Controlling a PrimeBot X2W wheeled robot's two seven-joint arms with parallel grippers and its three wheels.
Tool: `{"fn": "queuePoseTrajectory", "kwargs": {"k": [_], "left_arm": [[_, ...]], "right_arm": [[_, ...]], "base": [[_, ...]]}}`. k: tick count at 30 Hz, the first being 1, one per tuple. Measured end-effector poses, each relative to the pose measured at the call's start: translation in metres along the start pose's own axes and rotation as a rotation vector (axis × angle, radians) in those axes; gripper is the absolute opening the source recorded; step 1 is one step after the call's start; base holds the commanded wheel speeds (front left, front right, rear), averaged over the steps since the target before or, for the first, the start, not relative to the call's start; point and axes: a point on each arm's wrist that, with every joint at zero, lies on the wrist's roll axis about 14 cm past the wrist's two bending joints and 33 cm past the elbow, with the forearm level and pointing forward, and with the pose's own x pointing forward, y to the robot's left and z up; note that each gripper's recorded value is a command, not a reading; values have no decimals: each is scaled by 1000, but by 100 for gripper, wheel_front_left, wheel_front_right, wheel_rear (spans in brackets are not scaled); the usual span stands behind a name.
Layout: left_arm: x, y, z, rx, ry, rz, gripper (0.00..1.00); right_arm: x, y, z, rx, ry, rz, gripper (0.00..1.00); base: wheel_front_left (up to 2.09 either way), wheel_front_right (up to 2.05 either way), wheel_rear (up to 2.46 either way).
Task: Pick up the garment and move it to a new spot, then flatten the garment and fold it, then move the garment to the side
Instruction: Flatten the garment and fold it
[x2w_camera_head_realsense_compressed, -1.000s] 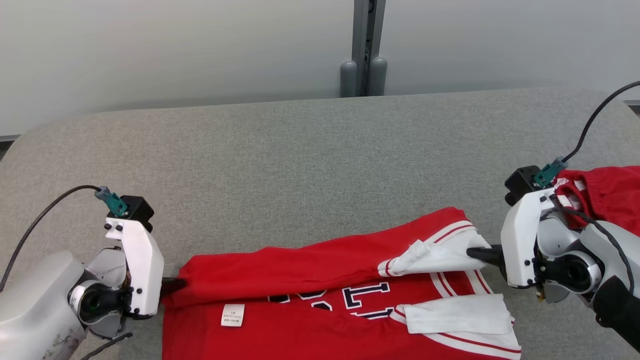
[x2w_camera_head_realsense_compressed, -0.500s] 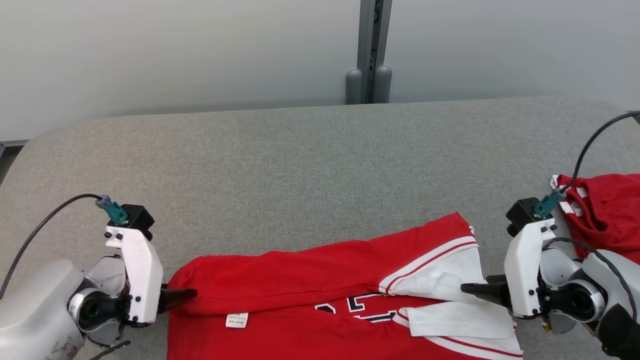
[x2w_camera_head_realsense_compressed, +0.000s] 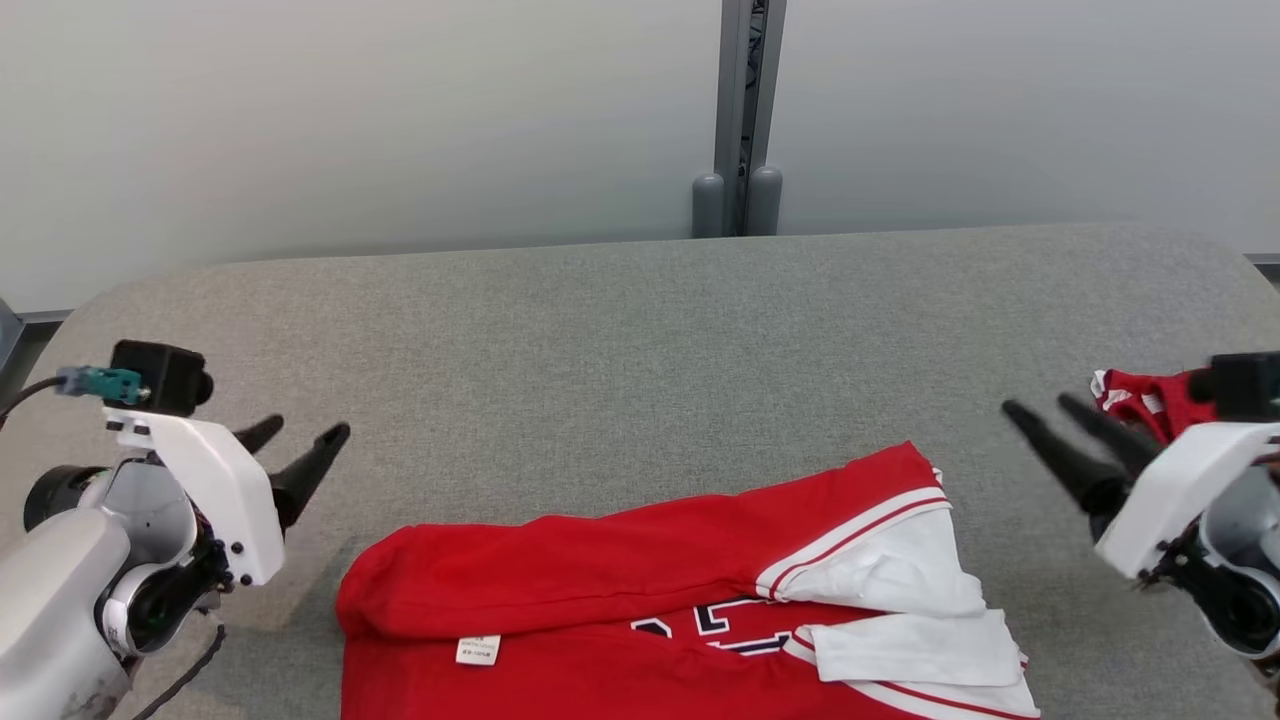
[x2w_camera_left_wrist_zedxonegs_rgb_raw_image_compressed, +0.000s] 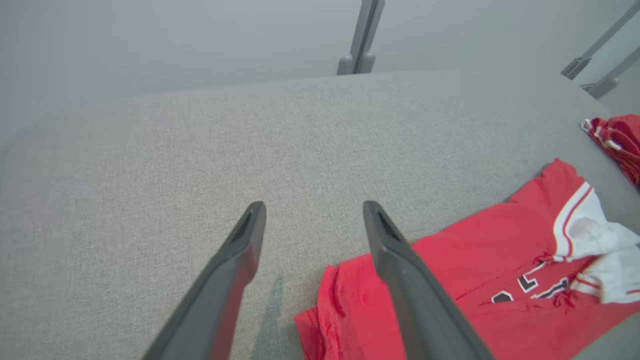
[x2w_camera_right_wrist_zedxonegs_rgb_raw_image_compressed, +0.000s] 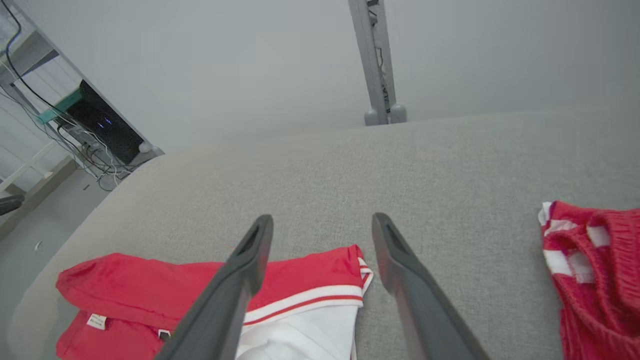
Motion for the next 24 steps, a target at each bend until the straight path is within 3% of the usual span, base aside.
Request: {"fn": "queuePoseTrajectory", "kwargs": {"k": [10, 14, 18, 24], "left_arm": [[-27, 0, 43, -100, -479, 120, 100], [-32, -4, 29, -132, -528, 166, 100], [-48, 0, 49, -49, -652, 241, 100], [-59, -4, 33, -57, -721, 322, 100]], "right_arm": [[-21, -25, 51, 1, -430, -117, 100], [-32, -26, 46, 52, -528, -173, 100], [-35, -23, 16, 75, -520, -225, 100], [-29, -15, -14, 70, -460, -245, 100]], "base": [[0, 0, 0], [0, 0, 0], [0, 0, 0], [0, 0, 0]]}}
